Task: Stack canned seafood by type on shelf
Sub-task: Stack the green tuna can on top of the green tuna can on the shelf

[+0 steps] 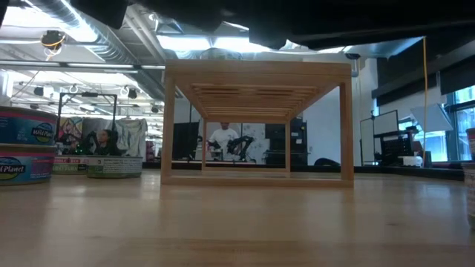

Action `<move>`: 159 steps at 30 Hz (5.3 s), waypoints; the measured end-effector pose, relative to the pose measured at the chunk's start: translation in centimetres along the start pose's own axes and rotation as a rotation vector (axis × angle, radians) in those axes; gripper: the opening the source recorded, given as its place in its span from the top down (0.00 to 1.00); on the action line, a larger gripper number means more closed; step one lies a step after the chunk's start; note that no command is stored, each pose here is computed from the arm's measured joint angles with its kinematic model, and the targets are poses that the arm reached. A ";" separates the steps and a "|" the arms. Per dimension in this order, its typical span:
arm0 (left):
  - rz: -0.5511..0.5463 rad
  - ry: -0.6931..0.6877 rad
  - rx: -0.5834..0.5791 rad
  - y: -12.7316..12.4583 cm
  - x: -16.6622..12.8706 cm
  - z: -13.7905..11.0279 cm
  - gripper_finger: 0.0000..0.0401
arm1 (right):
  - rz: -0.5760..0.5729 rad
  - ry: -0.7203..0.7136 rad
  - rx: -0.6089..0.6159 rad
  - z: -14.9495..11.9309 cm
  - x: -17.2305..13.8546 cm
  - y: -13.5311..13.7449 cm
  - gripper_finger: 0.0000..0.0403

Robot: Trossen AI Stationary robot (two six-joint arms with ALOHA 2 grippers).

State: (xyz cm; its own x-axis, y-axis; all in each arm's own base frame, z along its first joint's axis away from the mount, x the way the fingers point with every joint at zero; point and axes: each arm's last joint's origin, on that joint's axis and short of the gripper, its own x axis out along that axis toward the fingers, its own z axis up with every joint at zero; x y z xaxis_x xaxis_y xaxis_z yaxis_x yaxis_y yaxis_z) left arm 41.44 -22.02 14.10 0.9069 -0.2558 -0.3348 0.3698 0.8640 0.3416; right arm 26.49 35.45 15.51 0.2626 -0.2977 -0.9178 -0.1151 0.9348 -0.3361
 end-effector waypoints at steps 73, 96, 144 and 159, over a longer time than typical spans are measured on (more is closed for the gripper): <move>0.139 0.222 0.088 0.2 -0.2 -1.7 0.39 | -0.007 -0.038 0.077 2.4 0.7 -1.7 1.00; 0.084 0.265 0.328 -0.6 -0.4 -1.9 0.29 | -0.001 -0.032 0.090 2.9 0.9 -2.2 1.00; 0.010 0.339 0.393 -1.4 -0.8 -2.6 0.29 | 0.011 -0.042 0.189 6.6 1.3 -6.0 1.00; 0.016 0.341 0.395 -1.4 -0.8 -2.6 0.29 | 0.082 0.061 0.135 5.9 0.4 -6.1 1.00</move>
State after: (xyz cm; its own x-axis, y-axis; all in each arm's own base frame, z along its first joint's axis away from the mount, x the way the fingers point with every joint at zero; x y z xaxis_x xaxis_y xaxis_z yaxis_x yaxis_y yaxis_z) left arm 39.68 -21.94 11.59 0.8203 -0.0312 -0.5710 0.4638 0.6203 0.6325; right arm 32.92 30.74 18.44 0.1983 -0.2267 -0.9536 -0.0028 0.9728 -0.2318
